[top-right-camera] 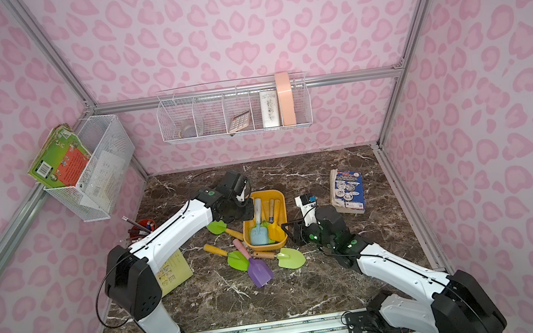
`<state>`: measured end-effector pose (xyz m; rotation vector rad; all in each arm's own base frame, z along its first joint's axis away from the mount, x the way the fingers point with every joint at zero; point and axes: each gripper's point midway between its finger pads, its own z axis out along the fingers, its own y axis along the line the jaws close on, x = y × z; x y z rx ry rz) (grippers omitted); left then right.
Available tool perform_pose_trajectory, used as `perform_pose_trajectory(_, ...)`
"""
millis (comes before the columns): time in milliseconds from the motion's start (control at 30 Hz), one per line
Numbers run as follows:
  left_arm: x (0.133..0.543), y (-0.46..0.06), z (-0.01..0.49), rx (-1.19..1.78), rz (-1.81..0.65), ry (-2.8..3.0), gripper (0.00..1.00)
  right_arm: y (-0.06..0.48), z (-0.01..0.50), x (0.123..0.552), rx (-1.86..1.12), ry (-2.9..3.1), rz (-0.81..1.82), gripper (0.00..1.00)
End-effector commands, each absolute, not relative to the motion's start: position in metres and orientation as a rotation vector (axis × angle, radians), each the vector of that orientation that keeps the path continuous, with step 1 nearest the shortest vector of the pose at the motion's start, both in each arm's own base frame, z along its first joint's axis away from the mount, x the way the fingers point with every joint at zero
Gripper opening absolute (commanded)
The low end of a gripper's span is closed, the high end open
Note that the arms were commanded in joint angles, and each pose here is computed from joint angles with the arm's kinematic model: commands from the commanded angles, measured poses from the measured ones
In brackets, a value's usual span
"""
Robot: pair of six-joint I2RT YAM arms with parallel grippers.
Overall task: Put the shovel into the storage box
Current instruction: Place the shovel in the storage box, then pick up the shovel from the center of the board.
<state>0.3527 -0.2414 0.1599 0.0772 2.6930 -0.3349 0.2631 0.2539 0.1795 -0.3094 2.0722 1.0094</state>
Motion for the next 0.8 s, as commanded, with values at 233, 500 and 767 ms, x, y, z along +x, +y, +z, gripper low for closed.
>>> perform_pose_trajectory(233, 0.306, -0.200, 0.167, 0.006, -0.334, 2.671, 0.40, 0.268, 0.183, 0.264, -0.379, 2.074, 1.033, 0.43)
perform_pose_trajectory(500, 0.271, -0.163, 0.153, -0.115, -0.284, 2.685, 0.40, 0.287, 0.184, 0.259, -0.465, 2.087, 1.033, 0.43)
perform_pose_trajectory(767, 0.243, -0.132, 0.134, -0.254, -0.228, 2.702, 0.44, 0.316, 0.175, 0.254, -0.575, 2.112, 1.043, 0.45)
